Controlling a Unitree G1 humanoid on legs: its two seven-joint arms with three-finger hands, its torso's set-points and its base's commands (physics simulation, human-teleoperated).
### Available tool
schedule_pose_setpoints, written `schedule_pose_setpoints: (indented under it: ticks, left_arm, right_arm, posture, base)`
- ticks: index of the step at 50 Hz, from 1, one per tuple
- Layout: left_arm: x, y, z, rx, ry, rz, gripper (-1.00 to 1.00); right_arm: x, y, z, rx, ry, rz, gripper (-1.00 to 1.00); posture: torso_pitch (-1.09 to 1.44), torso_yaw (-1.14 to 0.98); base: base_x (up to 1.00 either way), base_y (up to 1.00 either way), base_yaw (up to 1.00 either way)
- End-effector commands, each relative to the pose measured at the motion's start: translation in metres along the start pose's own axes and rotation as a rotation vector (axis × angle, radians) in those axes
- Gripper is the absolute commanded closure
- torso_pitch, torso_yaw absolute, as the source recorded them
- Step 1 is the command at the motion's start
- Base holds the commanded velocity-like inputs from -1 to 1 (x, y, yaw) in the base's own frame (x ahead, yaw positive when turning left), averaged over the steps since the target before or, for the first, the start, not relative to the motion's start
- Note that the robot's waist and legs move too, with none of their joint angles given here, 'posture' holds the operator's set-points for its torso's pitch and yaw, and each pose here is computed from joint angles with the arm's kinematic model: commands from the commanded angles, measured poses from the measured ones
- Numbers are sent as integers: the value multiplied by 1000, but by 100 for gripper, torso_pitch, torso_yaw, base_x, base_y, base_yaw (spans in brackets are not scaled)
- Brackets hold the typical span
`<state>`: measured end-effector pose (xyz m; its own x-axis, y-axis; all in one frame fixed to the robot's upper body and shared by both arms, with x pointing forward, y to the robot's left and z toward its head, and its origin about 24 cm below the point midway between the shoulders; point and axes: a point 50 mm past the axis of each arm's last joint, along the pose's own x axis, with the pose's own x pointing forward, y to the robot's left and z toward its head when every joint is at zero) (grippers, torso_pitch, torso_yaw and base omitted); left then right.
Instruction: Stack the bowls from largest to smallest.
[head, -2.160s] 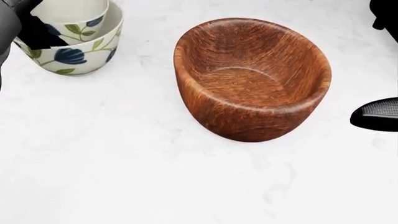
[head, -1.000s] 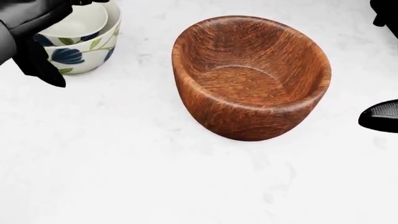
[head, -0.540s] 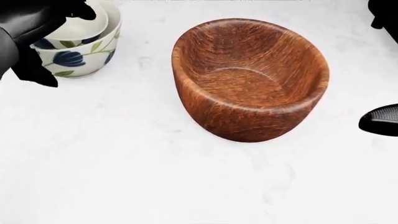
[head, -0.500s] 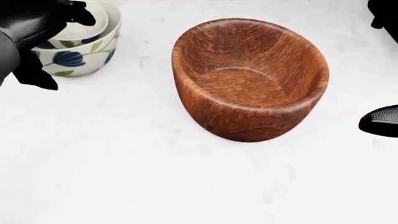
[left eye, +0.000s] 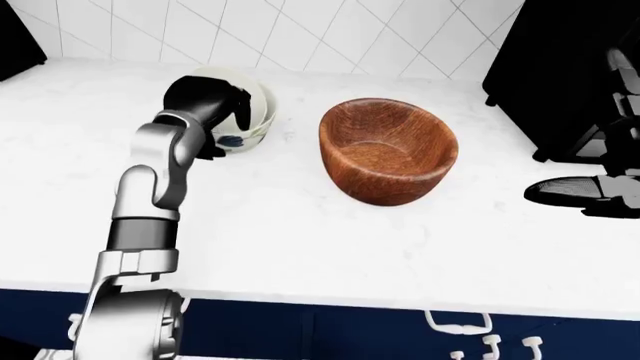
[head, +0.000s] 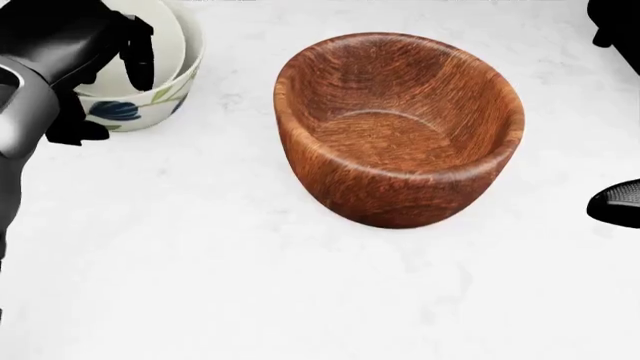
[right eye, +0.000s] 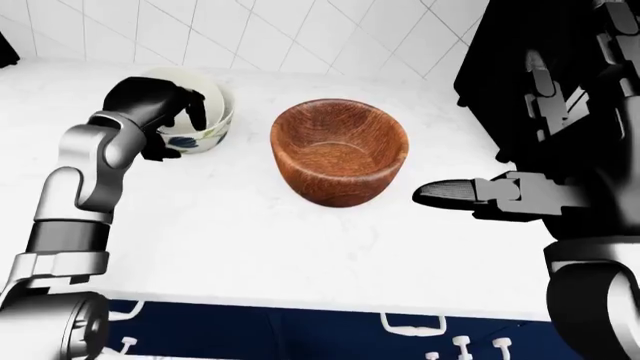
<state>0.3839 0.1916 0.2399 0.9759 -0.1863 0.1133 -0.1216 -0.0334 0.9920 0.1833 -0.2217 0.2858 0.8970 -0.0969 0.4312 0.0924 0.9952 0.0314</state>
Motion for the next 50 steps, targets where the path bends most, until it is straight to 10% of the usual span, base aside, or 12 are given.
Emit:
schedule_pose_setpoints:
  ticks: [1,29,50]
  left_arm:
    - [1,7,0,18,-14,11,86]
    - [5,68,-4,-39,-11,271,100]
    - [-23,139,65,-22,-220,371,100]
  right_arm:
    - [0,-1,9,-7,-61,-9,-100]
    - [-2,-4,15,-12,-70,-15,-100]
    - [-14,-23,27,-23,-84,-51,-100]
  posture:
    - [0,0]
    - [0,0]
    - [0,0]
  base:
    - [0,0,0]
    - [0,0,0]
    - [0,0,0]
